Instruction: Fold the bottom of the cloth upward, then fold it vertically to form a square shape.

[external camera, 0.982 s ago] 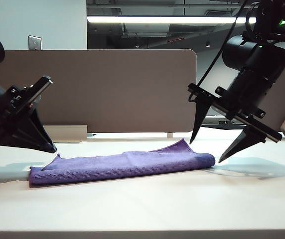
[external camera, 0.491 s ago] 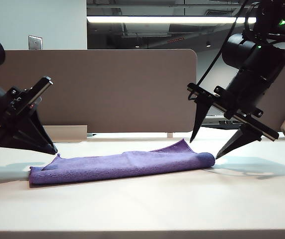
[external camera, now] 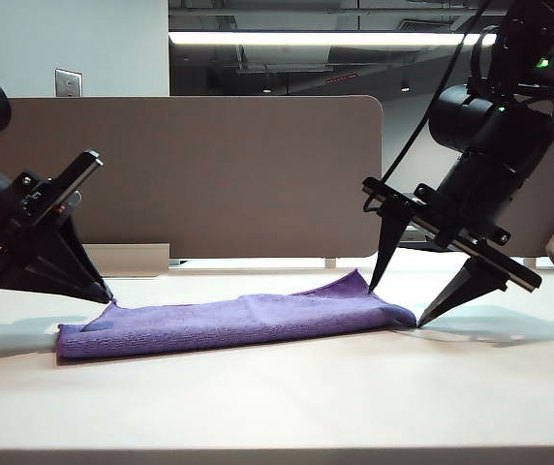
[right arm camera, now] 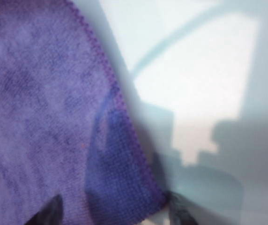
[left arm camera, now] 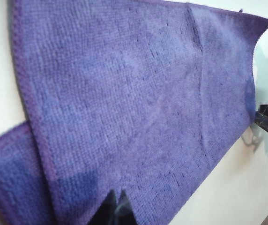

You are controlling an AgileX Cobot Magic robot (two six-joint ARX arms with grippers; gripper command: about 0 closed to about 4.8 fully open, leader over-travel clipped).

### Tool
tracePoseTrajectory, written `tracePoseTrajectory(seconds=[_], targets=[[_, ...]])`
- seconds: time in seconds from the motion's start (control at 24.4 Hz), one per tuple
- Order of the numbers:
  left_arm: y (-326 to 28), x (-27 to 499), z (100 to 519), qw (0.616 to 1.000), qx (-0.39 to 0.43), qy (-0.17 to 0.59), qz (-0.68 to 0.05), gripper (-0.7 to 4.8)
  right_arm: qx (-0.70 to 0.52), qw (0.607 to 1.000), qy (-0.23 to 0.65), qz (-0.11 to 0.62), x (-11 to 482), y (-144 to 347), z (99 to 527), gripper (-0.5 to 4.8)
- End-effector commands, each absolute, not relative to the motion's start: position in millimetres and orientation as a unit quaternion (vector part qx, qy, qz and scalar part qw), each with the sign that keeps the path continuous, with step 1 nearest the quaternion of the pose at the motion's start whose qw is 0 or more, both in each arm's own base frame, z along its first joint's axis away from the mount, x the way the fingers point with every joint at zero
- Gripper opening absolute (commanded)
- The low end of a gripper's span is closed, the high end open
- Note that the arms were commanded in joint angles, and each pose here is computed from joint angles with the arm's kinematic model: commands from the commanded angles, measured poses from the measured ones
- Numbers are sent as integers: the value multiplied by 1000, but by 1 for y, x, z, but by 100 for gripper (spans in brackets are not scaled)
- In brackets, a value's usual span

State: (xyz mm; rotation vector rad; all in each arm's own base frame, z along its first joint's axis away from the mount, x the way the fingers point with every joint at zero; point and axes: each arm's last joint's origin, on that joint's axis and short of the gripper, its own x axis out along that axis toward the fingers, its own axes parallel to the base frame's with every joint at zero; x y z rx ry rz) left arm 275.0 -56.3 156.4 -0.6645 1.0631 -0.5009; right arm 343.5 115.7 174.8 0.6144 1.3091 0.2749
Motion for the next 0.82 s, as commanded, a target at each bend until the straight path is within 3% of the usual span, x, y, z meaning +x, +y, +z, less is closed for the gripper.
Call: tracePoseTrajectory(seconds=[0.04, 0.12, 0.16, 0.33, 0.45, 0.82], targets=[[-56, 275, 157, 780, -309, 491, -235, -3, 286, 743, 588, 144, 345, 117, 178, 239], [-56, 275, 157, 780, -309, 491, -235, -3, 289, 748, 577, 155, 348, 118, 179, 144], [-56, 275, 157, 780, -309, 491, -235, -3, 290, 749, 575, 157, 348, 118, 180, 121], [-56, 275, 156, 778, -310, 494, -235, -3, 291, 750, 571, 161, 349, 119, 180, 78], [-56, 274, 155, 776, -306, 500, -235, -3, 301, 747, 562, 189, 351, 121, 182, 18], [-56, 273, 152, 769, -310, 511, -228, -3, 296, 744, 545, 248, 352, 126, 190, -2]])
